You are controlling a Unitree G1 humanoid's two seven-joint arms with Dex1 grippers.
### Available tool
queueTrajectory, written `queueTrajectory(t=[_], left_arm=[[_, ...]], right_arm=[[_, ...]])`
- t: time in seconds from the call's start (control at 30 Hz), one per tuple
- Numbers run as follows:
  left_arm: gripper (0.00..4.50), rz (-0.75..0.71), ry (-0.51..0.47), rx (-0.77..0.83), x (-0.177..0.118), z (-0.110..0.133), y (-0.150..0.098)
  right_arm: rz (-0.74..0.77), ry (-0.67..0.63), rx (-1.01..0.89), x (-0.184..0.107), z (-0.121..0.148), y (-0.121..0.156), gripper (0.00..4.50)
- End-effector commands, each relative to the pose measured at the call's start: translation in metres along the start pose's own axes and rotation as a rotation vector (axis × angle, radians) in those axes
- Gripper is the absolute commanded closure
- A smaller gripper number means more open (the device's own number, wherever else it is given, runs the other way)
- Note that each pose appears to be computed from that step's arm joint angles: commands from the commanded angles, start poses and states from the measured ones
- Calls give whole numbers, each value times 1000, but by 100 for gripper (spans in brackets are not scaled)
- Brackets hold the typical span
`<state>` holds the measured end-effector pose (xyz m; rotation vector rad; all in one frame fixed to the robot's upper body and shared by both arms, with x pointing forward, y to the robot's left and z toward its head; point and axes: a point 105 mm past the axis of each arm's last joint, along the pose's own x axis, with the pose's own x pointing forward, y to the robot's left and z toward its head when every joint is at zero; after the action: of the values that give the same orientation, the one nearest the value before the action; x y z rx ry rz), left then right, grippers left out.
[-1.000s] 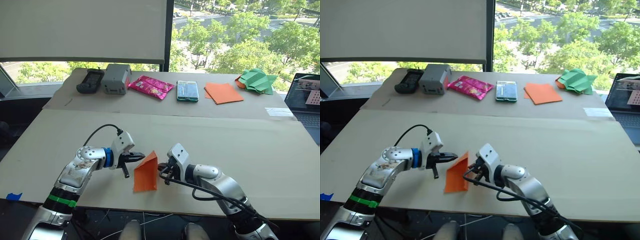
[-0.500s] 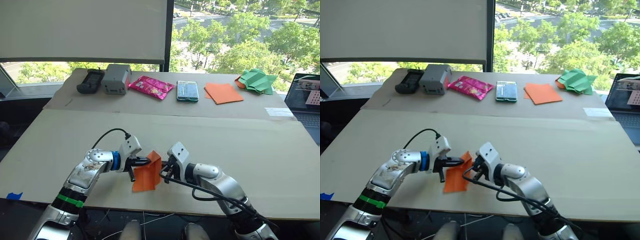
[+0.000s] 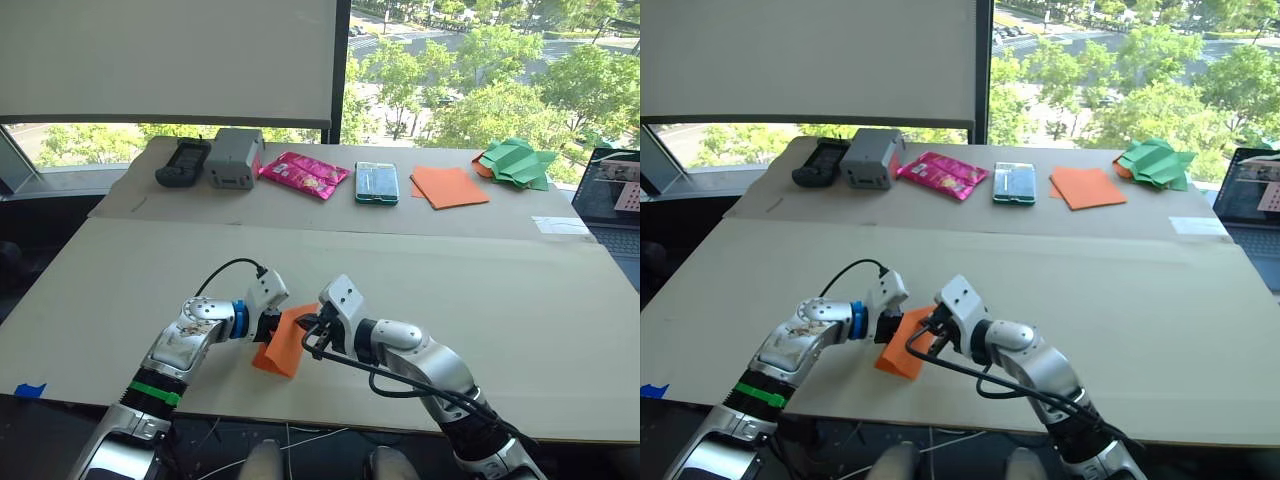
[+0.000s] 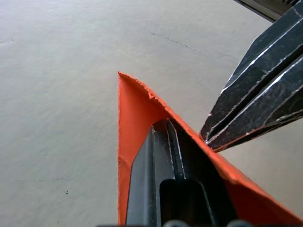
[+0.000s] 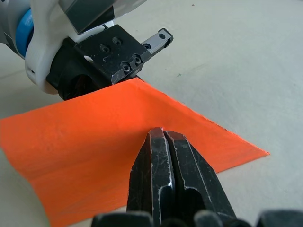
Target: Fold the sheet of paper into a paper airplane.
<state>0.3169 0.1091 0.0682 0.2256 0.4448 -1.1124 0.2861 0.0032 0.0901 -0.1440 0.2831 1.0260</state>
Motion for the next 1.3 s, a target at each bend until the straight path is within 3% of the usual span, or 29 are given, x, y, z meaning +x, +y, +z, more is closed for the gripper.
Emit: queueTrajectory(t=[0.03,0.3,0.8,1.3], left_arm=[[448,58,-13,22,-21,5,8],[448,141,-49,-45,-54,0,12],[448,98,-10,-78,-35,-17,-2],[448,130,-11,-101,-46,-19,0]], right_arm=[[6,-19,-28,3,8,1,450],[2,2,-33,9,5,-3,450],[25,-51,-68,25,29,1,450],[8,10,-40,54,14,-1,450]])
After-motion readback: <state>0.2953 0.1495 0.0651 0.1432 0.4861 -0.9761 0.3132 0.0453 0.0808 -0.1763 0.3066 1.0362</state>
